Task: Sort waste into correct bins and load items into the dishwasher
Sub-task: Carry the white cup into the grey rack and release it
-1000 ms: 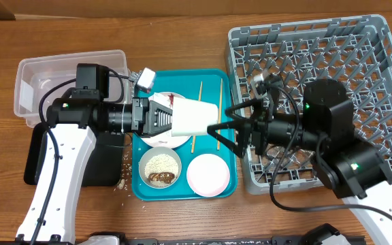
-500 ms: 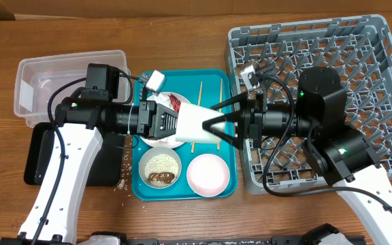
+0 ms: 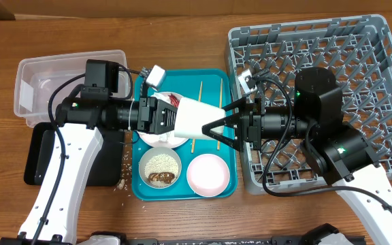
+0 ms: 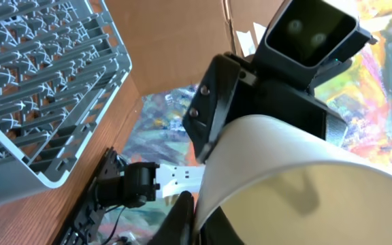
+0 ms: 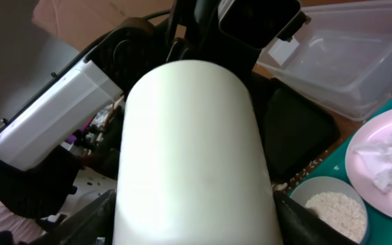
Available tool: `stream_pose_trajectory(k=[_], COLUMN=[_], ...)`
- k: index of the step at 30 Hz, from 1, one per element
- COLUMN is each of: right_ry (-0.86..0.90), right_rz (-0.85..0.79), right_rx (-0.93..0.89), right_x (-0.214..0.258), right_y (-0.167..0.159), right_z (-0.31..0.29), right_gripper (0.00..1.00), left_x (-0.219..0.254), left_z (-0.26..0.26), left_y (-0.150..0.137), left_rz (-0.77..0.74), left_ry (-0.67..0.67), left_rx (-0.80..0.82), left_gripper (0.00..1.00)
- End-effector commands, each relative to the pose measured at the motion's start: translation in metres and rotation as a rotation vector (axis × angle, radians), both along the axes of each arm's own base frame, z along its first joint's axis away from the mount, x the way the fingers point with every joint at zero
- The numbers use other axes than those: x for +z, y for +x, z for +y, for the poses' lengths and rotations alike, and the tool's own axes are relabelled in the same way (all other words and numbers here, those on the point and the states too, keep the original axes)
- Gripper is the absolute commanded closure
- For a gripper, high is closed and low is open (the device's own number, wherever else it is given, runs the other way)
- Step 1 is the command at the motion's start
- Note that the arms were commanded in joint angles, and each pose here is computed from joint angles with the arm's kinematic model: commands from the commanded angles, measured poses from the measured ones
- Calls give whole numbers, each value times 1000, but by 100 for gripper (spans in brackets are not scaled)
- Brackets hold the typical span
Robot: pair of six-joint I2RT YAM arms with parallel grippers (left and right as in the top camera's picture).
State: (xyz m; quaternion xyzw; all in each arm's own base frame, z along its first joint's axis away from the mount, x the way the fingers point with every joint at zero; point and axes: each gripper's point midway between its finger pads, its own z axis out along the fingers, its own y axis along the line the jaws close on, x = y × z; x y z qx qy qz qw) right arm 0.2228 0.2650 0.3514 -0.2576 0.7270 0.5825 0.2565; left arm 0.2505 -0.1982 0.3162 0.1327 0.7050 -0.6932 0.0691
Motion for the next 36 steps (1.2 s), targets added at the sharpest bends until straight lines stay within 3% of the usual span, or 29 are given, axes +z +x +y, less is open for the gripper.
stream_pose_trajectory(k=[1, 2, 3, 6, 9, 13, 17, 24, 33, 36], right_ry=[28, 27, 28, 1, -79, -296, -589, -942, -1217, -1269], right_rz=[-32, -52, -77, -130, -161, -108, 41, 389, 617, 645], right_rx=[49, 52, 56, -26, -230, -621, -922, -911, -797, -784], right_x=[15, 15, 16, 19, 17, -4, -41, -121, -181, -196], right_y=[-10, -11, -12, -5, 12, 34, 27, -1, -1, 5], right_z=[2, 2, 1, -9, -36, -103, -174, -201, -207, -209], right_gripper=[38, 40, 42, 41, 41, 40, 40, 36, 36, 42], left_x=[1, 1, -1, -15, -31, -51, -61, -77, -91, -93], left_z=[-1, -1, -1, 0, 6, 20, 27, 31, 39, 40], left_y=[2, 2, 4, 11, 19, 31, 37, 36, 29, 27], left_rz=[-4, -4, -6, -8, 0, 35, 43, 63, 118, 115], left_ry=[19, 22, 35, 115, 209, 322, 385, 481, 564, 570], left_rx=[8, 10, 16, 61, 117, 201, 241, 265, 277, 267], left_gripper=[57, 22, 0, 0, 0, 0, 0, 0, 0, 0])
